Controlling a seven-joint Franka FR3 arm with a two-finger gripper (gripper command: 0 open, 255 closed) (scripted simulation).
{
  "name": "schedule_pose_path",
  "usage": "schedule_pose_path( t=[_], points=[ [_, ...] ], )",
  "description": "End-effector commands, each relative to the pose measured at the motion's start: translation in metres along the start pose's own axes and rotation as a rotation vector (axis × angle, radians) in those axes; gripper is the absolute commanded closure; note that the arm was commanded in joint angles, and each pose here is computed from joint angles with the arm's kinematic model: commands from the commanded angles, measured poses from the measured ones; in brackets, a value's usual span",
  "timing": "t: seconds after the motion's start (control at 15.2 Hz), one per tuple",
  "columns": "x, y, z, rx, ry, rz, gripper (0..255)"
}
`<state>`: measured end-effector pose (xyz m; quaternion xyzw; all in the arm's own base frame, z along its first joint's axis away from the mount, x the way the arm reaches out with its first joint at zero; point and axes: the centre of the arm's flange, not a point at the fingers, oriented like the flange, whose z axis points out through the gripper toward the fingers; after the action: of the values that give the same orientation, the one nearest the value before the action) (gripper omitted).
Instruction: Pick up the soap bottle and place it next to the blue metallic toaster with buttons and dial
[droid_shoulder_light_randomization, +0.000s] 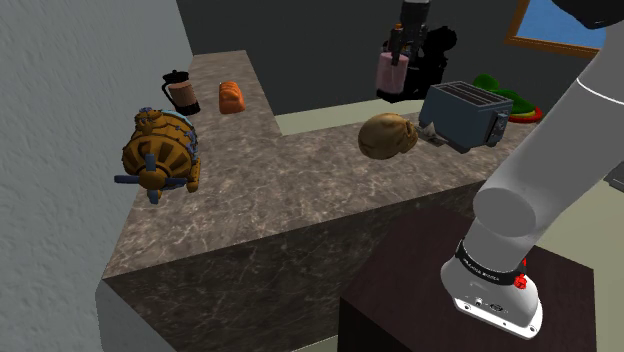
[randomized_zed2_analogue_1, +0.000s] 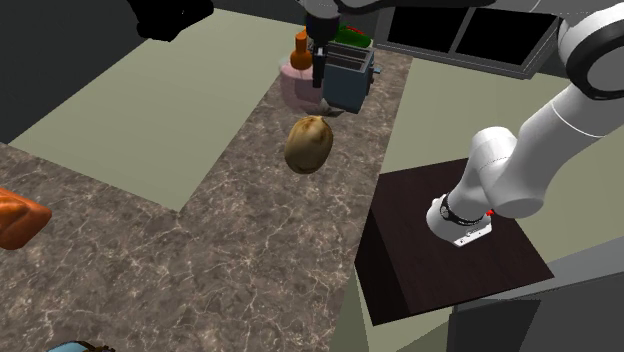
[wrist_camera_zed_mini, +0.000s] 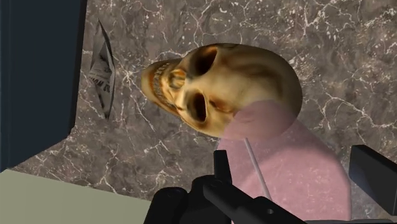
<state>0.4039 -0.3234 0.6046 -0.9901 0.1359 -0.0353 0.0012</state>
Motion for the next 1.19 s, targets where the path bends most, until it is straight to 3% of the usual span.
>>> schedule_pose_path(
  t=[0.0,0.99,1.12],
  points=[
    [-0.015,0.022,0.000,0.000,0.001,-0.001,255],
    [-0.144,0.172,-0.011,0.000,0.001,-0.001,255],
    [-0.145,0.173,-0.006,0.000,0.001,-0.001,255]
  ],
)
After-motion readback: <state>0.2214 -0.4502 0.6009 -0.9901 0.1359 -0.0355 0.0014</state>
